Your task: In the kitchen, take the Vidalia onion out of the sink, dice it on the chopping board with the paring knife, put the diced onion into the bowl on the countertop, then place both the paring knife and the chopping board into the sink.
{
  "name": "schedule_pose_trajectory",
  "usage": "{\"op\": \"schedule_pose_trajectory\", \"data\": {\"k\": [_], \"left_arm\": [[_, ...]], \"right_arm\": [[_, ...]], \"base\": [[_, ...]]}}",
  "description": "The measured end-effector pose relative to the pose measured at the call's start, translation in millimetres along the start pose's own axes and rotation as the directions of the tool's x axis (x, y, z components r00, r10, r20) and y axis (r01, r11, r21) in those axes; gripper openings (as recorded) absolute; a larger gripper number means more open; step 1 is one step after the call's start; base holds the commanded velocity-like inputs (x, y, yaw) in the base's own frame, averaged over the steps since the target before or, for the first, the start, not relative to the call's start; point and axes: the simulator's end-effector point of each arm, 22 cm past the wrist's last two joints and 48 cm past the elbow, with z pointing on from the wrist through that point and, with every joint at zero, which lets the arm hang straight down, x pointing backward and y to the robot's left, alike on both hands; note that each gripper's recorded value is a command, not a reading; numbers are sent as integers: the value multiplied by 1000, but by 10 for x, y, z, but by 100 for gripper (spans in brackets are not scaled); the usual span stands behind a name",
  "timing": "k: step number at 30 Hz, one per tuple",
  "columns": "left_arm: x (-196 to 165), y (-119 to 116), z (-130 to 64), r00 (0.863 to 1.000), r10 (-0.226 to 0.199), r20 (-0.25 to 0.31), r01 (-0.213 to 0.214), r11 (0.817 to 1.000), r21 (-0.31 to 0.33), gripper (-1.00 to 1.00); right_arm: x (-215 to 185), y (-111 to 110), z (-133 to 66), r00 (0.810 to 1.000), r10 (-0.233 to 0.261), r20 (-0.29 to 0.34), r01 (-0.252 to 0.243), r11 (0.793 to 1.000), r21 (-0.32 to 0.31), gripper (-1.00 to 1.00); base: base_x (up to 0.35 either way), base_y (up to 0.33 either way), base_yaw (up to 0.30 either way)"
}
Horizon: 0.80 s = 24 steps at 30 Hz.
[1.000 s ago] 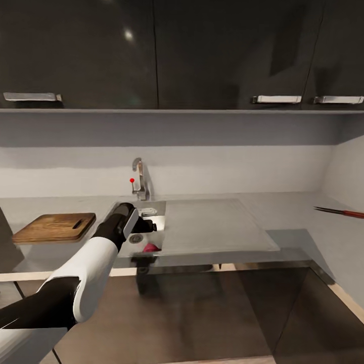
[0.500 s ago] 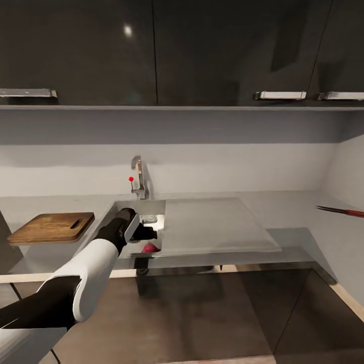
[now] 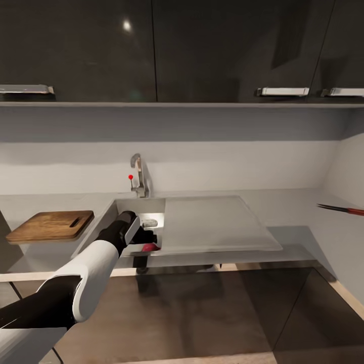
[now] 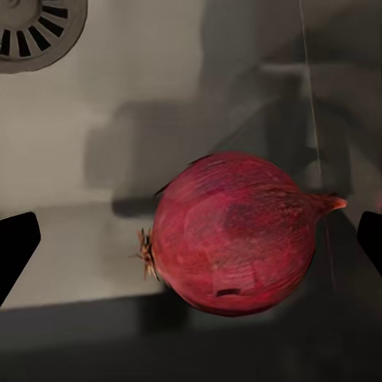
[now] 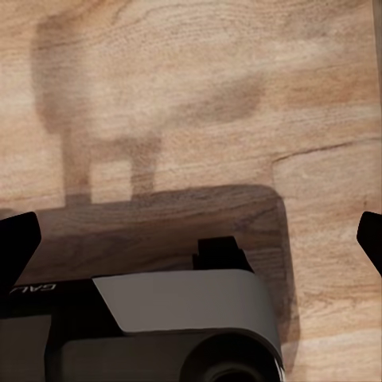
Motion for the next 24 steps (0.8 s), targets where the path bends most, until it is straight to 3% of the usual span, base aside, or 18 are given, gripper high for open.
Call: {"op": "schedule_pose_trajectory", "data": {"k": [12, 24], "left_arm": [[52, 8, 76, 1000, 3, -16, -3, 1000, -3, 100], [87, 12, 141, 999, 39, -27, -39, 999, -24, 100]], "right_arm": [[47, -3, 9, 1000, -1, -11, 1, 1000, 1, 100], [94, -7, 17, 1000, -2, -23, 2, 1000, 2, 100]], "base": [[0, 0, 0], [0, 0, 0]]}}
